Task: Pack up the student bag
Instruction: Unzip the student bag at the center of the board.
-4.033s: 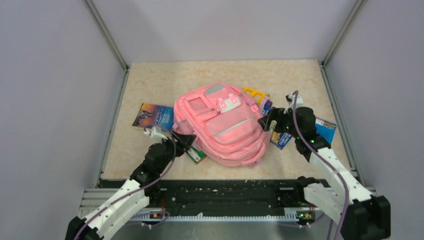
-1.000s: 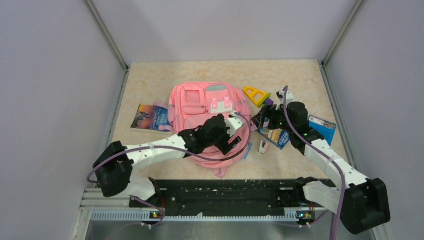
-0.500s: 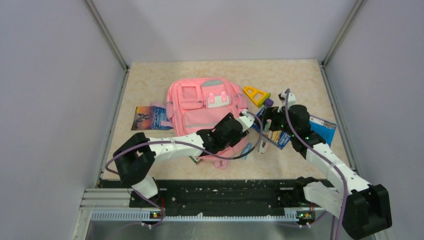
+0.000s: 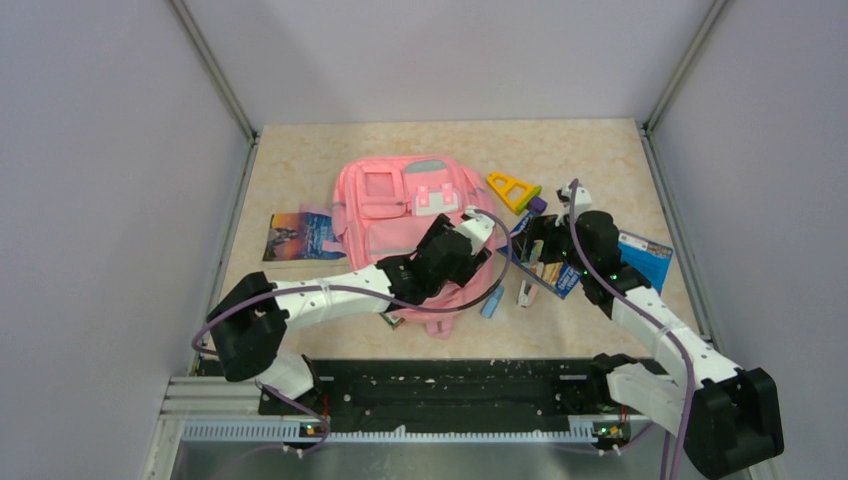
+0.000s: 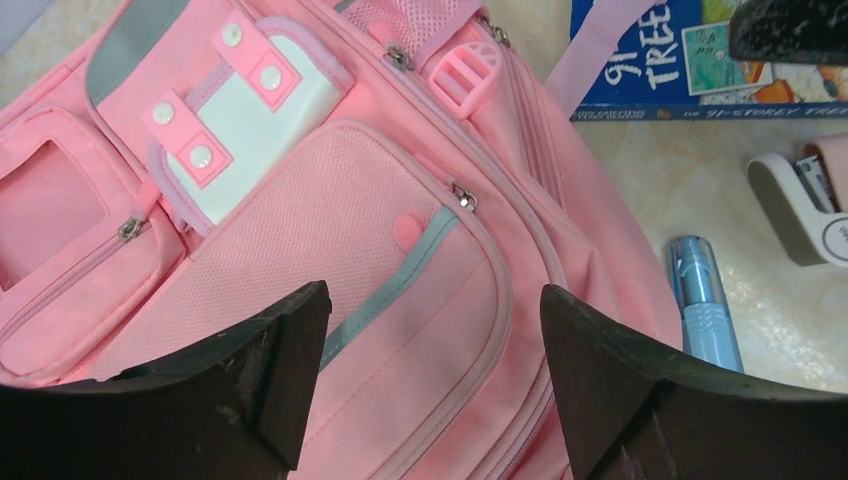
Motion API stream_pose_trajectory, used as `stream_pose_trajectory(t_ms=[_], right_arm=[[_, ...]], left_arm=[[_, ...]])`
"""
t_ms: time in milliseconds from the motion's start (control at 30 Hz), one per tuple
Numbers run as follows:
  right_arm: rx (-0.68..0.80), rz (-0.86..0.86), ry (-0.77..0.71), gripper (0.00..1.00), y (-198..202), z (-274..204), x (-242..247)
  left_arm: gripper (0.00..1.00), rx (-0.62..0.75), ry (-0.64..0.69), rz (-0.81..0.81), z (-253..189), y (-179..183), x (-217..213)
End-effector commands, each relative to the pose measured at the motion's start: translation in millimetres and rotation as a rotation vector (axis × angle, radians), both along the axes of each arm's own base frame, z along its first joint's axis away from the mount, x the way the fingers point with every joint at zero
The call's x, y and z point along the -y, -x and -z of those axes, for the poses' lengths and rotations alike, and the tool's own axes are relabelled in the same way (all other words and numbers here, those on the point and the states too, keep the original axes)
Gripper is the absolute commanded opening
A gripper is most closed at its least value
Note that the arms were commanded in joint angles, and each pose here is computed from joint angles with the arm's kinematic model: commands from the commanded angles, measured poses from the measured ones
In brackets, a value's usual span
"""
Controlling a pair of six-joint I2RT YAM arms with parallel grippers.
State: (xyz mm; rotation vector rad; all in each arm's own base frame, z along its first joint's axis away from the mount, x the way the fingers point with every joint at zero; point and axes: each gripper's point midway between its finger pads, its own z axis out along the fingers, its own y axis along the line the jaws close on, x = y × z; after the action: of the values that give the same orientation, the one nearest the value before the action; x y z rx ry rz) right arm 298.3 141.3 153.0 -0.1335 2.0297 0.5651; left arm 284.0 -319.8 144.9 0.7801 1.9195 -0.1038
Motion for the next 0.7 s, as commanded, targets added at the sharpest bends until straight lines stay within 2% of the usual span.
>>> stream_pose_trajectory(t_ms=[0, 200, 333, 500, 567, 667], right_arm=[[0.044, 0.004, 0.000, 0.89, -3.7, -10.6, 1.8], [0.046, 0.001, -0.001, 0.89, -3.4, -11.2, 1.5], [0.050, 0.000, 0.002, 0.90, -2.9, -11.5, 1.9], [0.049, -0.019, 0.001, 0.90, -1.1, -10.7, -0.6], [0.049, -0.039, 0.000, 0.90, 0.3, -10.0, -3.1], [0.060, -0.086, -0.006, 0.90, 3.4, -12.1, -9.1]], left_arm=[[0.82, 0.032, 0.122, 0.001, -24.8, -6.2, 10.1], [0.84, 0.007, 0.024, -0.054, -0.4, -16.5, 6.6], [0.80, 0.003, -0.008, -0.112, 8.7, -25.3, 0.9], [0.60, 0.034, -0.044, -0.159, 13.0, -33.1, -5.1], [0.46, 0.045, -0.073, -0.177, 15.8, -34.7, -10.2], [0.16, 0.068, -0.070, -0.194, 8.1, -33.2, -19.2]])
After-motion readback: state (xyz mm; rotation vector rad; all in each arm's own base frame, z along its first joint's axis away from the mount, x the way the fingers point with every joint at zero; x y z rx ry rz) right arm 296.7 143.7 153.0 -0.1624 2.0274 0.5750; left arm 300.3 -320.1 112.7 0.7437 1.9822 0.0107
